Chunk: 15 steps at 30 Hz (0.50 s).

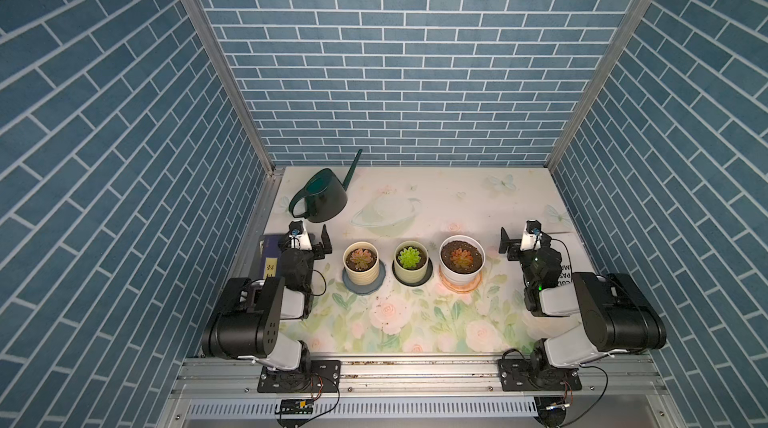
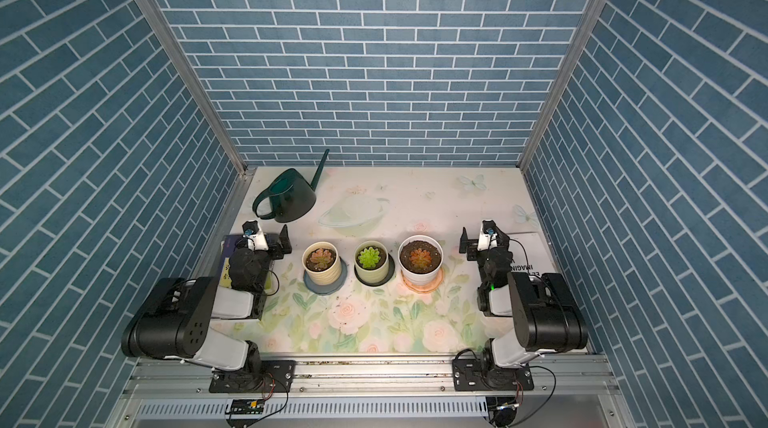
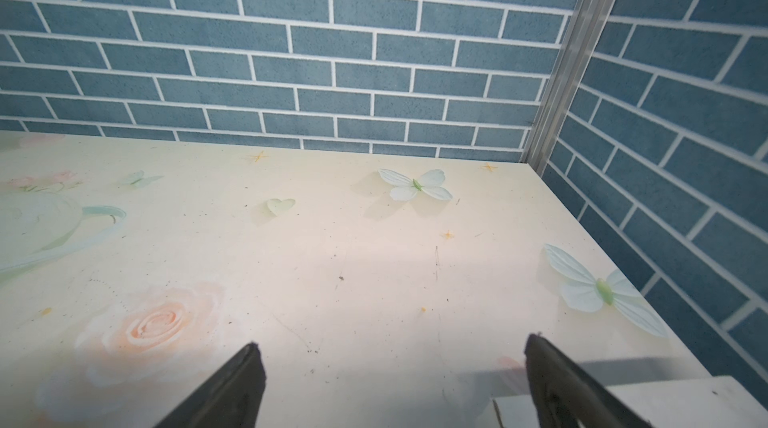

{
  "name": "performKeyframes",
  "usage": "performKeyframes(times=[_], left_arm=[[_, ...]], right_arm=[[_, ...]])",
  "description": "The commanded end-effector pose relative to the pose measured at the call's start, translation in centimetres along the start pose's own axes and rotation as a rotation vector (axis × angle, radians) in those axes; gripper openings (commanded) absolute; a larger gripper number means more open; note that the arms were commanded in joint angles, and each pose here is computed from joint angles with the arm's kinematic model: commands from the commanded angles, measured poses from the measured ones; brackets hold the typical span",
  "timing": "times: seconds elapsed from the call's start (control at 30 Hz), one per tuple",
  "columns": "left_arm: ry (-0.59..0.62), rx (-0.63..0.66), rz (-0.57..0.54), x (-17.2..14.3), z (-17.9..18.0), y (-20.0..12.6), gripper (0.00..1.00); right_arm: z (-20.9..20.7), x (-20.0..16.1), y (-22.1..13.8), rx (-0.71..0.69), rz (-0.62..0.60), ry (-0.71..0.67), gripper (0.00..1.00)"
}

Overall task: Water the succulent around the soil edge
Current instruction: Reset both arms

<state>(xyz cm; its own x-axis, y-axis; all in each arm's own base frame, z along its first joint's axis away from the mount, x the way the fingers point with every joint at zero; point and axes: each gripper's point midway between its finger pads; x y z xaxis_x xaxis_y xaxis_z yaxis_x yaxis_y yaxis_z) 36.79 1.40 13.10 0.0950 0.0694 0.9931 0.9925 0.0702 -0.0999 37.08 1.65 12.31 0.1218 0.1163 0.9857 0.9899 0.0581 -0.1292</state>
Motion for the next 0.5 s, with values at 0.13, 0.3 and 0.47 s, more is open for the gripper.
performKeyframes(times=[0.13, 0.3, 0.47], left_arm=[[0.009, -0.008, -0.002, 0.11, -0.24, 0.22, 1.0], [0.009, -0.01, -0.004, 0.17, -0.27, 0.23, 1.0], [0.009, -0.009, -0.004, 0.18, -0.25, 0.26, 1.0]], right_arm=[[-0.02, 0.2, 0.28, 0.008, -0.004, -0.013, 1.0], [-0.02, 0.3, 0.25, 0.007, -0.008, -0.013, 1.0], [-0.07, 0.22, 0.32, 0.006, -0.005, -0.014, 1.0]])
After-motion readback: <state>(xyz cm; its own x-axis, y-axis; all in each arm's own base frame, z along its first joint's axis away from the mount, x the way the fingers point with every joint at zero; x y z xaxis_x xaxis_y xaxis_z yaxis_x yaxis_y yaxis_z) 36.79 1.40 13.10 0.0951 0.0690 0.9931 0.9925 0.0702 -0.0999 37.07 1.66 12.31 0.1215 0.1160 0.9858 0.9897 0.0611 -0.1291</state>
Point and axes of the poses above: each gripper's point midway between its finger pads, its own y axis out along the fingers, its own z axis along the line the jaws close on, x = y × z, and after that the axes turned 2 degrees about -y, right-handed
